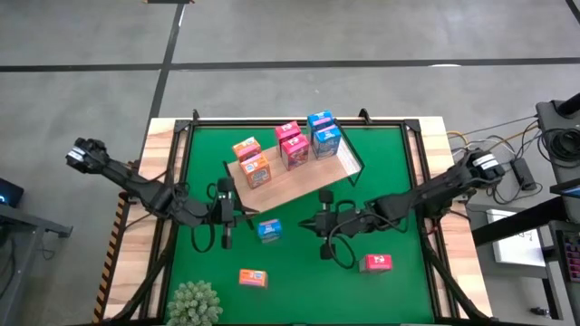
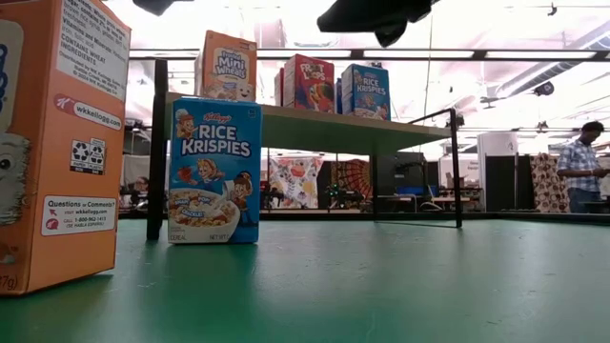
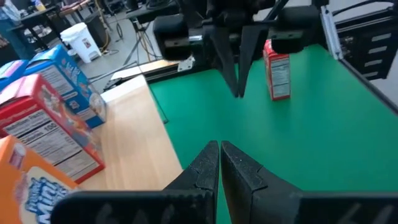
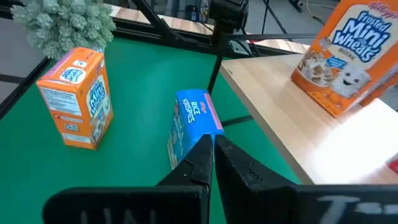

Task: Stack cereal on shelf
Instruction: Put the blue cereal box on the shelf aligned with other blue cereal boxes

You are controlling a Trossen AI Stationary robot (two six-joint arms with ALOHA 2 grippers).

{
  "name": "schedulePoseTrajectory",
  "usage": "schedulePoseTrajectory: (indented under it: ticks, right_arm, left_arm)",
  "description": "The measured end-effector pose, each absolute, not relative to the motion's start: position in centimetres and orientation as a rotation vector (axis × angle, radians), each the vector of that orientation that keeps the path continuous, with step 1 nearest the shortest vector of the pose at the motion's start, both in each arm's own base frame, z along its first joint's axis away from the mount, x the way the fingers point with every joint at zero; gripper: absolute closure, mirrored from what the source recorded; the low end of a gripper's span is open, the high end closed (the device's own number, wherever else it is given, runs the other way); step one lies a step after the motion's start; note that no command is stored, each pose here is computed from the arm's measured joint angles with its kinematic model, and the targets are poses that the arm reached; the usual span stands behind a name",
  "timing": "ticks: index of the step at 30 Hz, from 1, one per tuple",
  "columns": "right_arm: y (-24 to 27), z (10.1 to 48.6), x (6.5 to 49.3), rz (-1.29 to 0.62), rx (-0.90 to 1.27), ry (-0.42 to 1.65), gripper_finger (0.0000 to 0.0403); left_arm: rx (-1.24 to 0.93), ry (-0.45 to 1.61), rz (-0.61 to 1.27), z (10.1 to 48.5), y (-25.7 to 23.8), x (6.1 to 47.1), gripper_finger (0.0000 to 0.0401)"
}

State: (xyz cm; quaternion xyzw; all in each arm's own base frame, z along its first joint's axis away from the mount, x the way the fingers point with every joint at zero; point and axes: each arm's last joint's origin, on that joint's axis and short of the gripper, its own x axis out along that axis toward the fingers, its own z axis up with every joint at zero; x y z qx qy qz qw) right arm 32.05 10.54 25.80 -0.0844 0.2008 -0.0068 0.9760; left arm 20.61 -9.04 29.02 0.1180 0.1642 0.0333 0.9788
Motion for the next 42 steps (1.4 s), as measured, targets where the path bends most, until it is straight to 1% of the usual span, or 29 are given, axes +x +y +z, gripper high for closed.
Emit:
schedulePoseTrajectory:
  ticks: [5,9,13,21,26,29,32,42]
  right_arm:
    - [10.9,24.6,33.3,-0.018,-0.169,0.405,0.0384]
    - [11.1,24.2,35.1,-0.023,-0.186,0.414,0.0352]
    - [11.5,23.7,37.1,-0.022,-0.233,0.436,0.0301]
    - [10.7,23.1,40.0,-0.048,-0.284,0.507,0.0181]
    - [10.5,22.6,40.8,-0.044,-0.303,0.541,0.0132]
    - [10.6,22.1,40.9,-0.038,-0.313,0.570,0.0116]
    - [10.6,21.8,41.0,-0.038,-0.314,0.574,0.0110]
    - [10.1,20.2,41.6,-0.036,-0.305,0.605,0.0115]
  left_arm:
    - [0.230,0.324,0.048,29.1,-9.5,20.4,0.0401]
    - [0.228,0.317,0.040,29.1,-9.7,20.4,0.0401]
    - [0.218,0.316,0.040,29.1,-9.7,20.4,0.0401]
    - [0.203,0.316,0.040,29.1,-9.7,20.4,0.0401]
    - [0.202,0.315,0.040,29.1,-9.8,20.4,0.0401]
    - [0.204,0.316,0.038,29.1,-9.8,20.4,0.0401]
    - [0.205,0.319,0.037,29.0,-9.8,20.4,0.0401]
    - [0.207,0.322,0.037,28.9,-9.9,20.6,0.0401]
